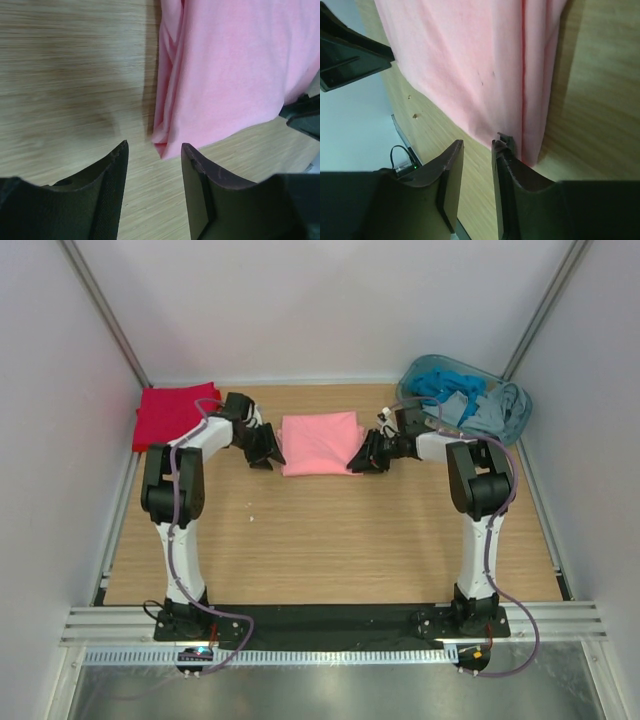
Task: Fold and stack the t-shirts
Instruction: Fold the tshirt, then neatly place the folded tshirt to the corner
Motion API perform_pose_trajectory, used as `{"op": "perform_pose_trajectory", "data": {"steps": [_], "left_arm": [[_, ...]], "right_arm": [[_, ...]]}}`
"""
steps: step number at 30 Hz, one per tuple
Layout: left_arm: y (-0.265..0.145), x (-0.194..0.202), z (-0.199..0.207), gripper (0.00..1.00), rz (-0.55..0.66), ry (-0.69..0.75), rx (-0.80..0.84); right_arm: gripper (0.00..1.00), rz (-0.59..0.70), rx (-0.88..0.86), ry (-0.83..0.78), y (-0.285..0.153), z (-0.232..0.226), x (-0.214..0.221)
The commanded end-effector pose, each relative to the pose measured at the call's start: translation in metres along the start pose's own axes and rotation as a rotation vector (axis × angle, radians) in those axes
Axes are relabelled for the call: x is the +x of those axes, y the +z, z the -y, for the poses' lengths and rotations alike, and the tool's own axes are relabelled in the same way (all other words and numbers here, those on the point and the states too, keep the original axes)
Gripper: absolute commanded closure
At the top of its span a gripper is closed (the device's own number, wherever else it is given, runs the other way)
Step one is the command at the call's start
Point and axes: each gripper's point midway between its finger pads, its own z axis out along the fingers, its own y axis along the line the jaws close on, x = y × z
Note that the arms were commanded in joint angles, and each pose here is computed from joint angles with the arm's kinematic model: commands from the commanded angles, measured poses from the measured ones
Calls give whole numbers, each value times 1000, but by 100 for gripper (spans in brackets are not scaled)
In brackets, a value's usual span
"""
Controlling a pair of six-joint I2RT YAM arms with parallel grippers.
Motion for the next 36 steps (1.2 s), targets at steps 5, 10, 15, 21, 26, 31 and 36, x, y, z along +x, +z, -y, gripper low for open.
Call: {"op": "perform_pose_trajectory", "data": {"steps": [5, 10, 15, 21, 26, 31, 36], "left_arm": [[-30, -56, 9, 48, 107, 18, 6], [-4, -76, 13, 39, 80, 4, 61], [23, -85, 7, 39, 72, -24, 72], [38, -83, 1, 40, 78, -37, 28], [49, -87, 3, 40, 96, -47, 40], [57, -90, -2, 42, 103, -75, 22], [68, -83, -2, 44, 104, -87, 9]], "right_arm": [[56, 63, 131, -23, -38, -22, 6], [50, 41, 147, -60, -53, -40, 25], [48, 33, 166, -83, -68, -46, 37], [47, 41, 186, -100, -77, -47, 40], [47, 45, 188, -108, -81, -50, 42], [48, 40, 194, -119, -84, -50, 44], [47, 38, 187, -113, -81, -52, 41]]}}
